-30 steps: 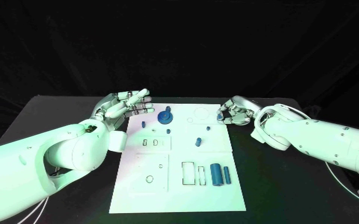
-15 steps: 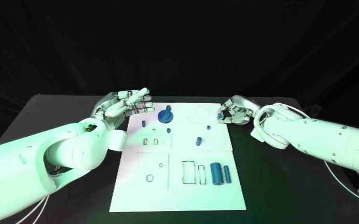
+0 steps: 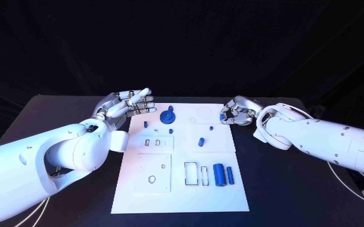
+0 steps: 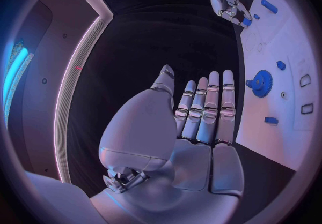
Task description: Assemble the parts on the task board
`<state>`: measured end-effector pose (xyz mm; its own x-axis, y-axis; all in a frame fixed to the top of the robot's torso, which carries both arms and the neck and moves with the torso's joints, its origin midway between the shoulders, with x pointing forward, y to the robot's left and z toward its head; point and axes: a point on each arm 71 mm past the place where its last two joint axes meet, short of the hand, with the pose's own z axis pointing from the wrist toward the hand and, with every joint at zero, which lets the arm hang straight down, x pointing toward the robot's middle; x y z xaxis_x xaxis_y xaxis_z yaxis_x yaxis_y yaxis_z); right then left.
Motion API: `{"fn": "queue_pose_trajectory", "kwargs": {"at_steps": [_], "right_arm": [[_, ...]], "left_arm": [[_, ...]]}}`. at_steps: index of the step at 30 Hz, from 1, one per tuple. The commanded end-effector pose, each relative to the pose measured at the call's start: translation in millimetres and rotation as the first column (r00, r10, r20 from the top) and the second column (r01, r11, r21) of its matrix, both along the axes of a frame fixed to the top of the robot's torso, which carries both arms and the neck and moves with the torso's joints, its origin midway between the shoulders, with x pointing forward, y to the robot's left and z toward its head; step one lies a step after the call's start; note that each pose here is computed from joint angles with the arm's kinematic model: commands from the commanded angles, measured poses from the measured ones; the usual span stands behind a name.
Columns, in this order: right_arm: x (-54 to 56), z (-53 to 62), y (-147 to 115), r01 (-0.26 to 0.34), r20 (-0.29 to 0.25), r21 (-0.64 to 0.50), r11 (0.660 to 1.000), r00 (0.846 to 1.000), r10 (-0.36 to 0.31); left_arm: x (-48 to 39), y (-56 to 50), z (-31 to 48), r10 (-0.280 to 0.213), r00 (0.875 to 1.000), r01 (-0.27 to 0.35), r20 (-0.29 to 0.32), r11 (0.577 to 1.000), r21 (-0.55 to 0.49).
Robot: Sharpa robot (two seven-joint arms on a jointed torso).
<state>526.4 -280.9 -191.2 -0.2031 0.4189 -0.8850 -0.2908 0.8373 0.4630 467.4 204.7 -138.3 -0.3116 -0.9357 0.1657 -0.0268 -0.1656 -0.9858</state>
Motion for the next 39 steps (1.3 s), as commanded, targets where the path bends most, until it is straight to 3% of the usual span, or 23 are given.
{"fn": "queue_pose_trajectory", "kwargs": {"at_steps": [1,13,18,22,25,28,39], "right_arm": [[-0.5,0.0,1,0.009,0.019,0.005,1.000,1.000,-0.010],[-9.2,12.9,14,0.046,0.075,0.050,0.998,0.996,-0.050],[-21.0,26.2,43,0.004,0.081,0.057,0.998,0.997,-0.008],[-30.1,31.0,78,-0.068,0.060,0.034,0.997,0.996,0.066],[-35.7,29.1,113,-0.153,0.035,-0.011,0.988,0.988,0.153],[-41.2,25.9,135,-0.199,0.034,-0.049,0.979,0.979,0.201],[-52.6,10.4,183,-0.246,0.063,-0.122,0.962,0.965,0.255]], "left_arm": [[-0.6,-2.1,1.3,-0.019,1.000,0.019,0.009,1.000,-0.006],[0.3,-1.3,0.9,-0.016,1.000,0.016,0.009,1.000,-0.005],[1.6,-0.5,0.4,-0.013,1.000,0.013,0.009,1.000,-0.004],[3.2,0.5,-0.4,-0.009,1.000,0.009,0.008,1.000,-0.002],[4.7,2.2,-1.4,-0.001,1.000,0.001,0.007,1.000,0.001],[5.2,2.4,-1.8,0.000,1.000,0.000,0.007,1.000,0.002],[5.9,3.5,-2.6,0.004,1.000,-0.004,0.005,1.000,0.004]]}}
